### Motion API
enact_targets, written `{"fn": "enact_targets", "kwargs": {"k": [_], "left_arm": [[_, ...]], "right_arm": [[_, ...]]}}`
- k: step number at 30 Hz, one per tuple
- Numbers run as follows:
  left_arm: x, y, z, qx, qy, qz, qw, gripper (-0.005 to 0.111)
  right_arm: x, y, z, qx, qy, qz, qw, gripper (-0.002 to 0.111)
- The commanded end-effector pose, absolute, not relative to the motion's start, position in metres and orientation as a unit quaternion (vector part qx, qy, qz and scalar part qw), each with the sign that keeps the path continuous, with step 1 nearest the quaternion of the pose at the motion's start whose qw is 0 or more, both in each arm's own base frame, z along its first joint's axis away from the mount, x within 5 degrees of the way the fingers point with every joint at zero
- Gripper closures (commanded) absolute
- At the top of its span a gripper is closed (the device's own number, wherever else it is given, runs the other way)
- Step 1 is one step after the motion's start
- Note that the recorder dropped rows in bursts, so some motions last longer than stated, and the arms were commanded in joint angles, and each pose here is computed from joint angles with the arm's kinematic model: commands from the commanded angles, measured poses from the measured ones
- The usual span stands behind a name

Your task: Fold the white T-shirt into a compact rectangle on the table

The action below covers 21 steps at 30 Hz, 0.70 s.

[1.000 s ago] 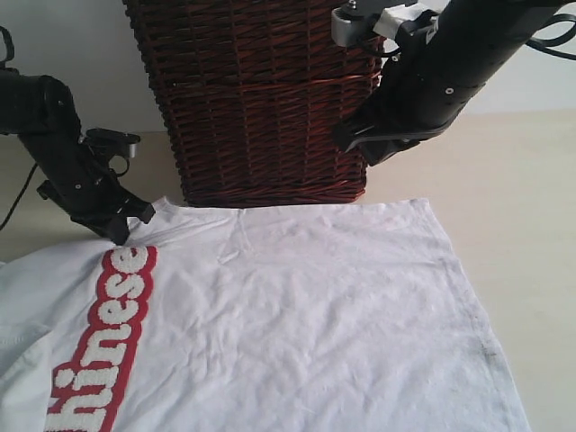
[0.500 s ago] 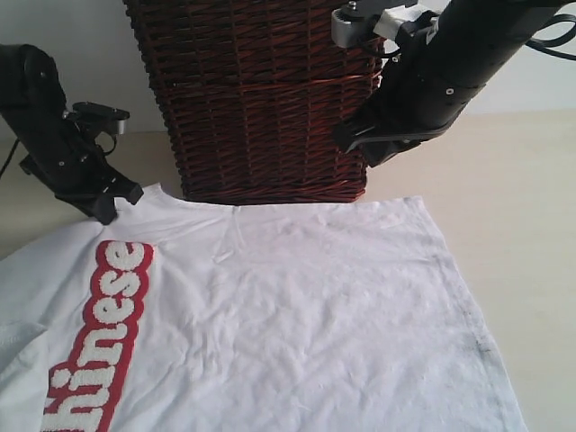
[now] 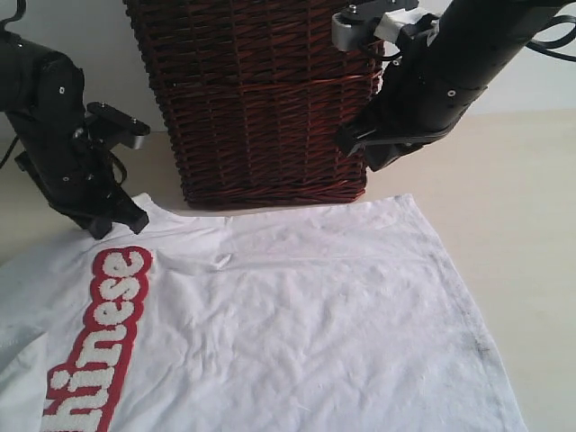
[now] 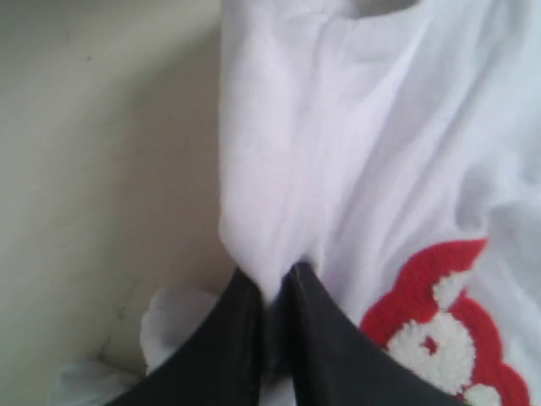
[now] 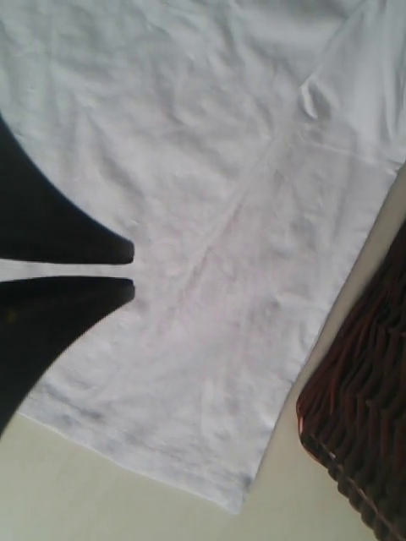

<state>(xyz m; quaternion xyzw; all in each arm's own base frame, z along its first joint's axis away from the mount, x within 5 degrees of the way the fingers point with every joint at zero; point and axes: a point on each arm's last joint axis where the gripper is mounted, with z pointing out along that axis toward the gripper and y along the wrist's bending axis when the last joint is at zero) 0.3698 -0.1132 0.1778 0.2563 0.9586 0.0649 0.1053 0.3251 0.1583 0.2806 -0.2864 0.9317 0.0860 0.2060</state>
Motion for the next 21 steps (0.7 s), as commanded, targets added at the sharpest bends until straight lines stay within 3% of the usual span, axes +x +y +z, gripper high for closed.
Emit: {"fn": "enact_targets", "kwargs": {"k": [1,6,9,10,12,16,21], "left_arm": [[0.351,-0.134,0.200,0.259,0.952,0.054,0.154,0.107],[0.327,-0.140,0.200,0.277,0.938,0.123,0.166,0.101],[0.313,-0.146,0.190,0.301,0.929,0.163,0.143,0.084],[0.303,-0.157,0.186,0.317,0.925,0.161,0.137,0.069],[0.284,-0.177,0.184,0.361,0.915,0.141,0.107,0.063],[0.255,-0.203,0.181,0.403,0.906,0.114,0.060,0.073],[0.256,-0.200,0.191,0.395,0.905,0.133,0.084,0.073]], "right_arm": [[0.324,0.158,0.283,-0.290,0.931,0.086,0.204,0.100],[0.323,0.158,0.282,-0.290,0.932,0.086,0.201,0.100],[0.323,0.158,0.282,-0.290,0.932,0.086,0.201,0.100],[0.323,0.158,0.282,-0.290,0.932,0.086,0.200,0.100],[0.323,0.158,0.282,-0.290,0.932,0.086,0.197,0.100],[0.323,0.158,0.282,-0.290,0.932,0.086,0.197,0.100],[0.323,0.158,0.282,-0.290,0.933,0.087,0.196,0.100]]}}
